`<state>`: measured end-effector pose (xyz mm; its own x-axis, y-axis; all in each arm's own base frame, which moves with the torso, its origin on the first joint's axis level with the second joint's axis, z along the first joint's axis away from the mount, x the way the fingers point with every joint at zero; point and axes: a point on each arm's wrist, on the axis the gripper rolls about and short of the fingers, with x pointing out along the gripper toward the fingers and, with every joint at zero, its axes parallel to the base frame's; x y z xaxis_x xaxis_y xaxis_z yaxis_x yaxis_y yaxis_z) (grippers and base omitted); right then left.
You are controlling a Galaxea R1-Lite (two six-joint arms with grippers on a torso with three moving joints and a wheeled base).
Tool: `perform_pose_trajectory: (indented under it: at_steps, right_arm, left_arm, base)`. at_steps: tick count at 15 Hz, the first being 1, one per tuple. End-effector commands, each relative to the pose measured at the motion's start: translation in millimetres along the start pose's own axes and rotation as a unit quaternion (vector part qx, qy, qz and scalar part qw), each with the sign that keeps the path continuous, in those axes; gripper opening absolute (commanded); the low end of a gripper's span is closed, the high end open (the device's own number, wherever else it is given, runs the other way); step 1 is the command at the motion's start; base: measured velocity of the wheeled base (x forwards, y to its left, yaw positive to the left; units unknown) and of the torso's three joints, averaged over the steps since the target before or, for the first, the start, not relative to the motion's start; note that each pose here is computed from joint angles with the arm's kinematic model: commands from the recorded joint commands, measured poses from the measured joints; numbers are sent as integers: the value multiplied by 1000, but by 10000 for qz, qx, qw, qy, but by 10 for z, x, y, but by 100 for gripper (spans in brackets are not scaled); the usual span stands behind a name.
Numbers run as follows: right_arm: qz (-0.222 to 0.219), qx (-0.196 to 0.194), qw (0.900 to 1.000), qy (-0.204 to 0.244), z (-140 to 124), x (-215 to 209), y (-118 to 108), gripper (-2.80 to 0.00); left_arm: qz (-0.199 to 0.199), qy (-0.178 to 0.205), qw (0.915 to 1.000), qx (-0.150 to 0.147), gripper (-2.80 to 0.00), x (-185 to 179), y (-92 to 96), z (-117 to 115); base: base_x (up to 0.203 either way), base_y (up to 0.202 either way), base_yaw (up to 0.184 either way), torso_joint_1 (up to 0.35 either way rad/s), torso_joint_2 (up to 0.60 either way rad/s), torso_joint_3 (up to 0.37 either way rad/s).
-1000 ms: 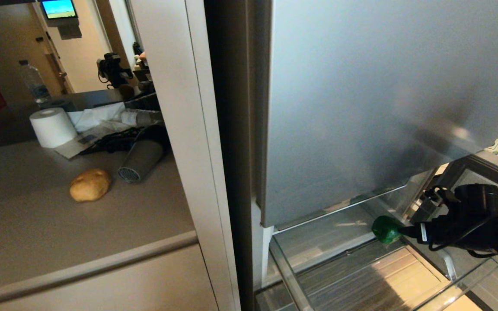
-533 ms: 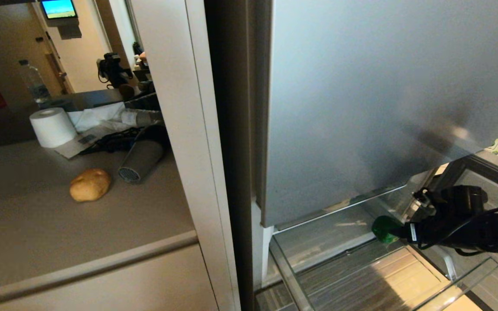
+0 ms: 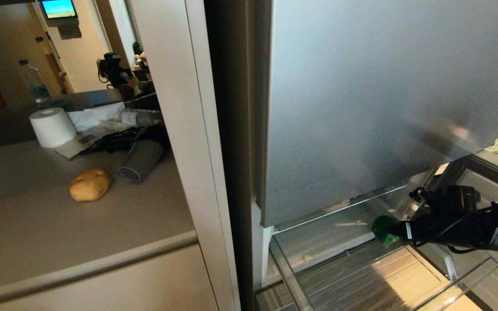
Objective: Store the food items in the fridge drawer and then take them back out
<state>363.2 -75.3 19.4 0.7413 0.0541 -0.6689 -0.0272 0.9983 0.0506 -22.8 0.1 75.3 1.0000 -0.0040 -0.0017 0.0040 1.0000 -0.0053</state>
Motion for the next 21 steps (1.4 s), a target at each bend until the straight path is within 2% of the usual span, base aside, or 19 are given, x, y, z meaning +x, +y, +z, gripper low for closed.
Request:
perform_pose_trajectory:
  at_steps: [1, 14, 21]
  right_arm:
    - [27, -20, 10000, -13, 6, 26, 6, 0]
    - [111, -113, 9999, 7, 25, 217, 57, 0]
    - [197, -222, 9995, 97, -37, -21, 189, 0]
  left_arm:
    - [-3, 7, 10000, -4, -280, 1, 0, 1]
    - [-3, 7, 10000, -4, -280, 1, 0, 1]
    - [-3, 7, 10000, -4, -280, 1, 0, 1]
  base:
    - [0, 0, 0, 0, 0, 0]
    - [0, 0, 0, 0, 0, 0]
    - [0, 0, 0, 0, 0, 0]
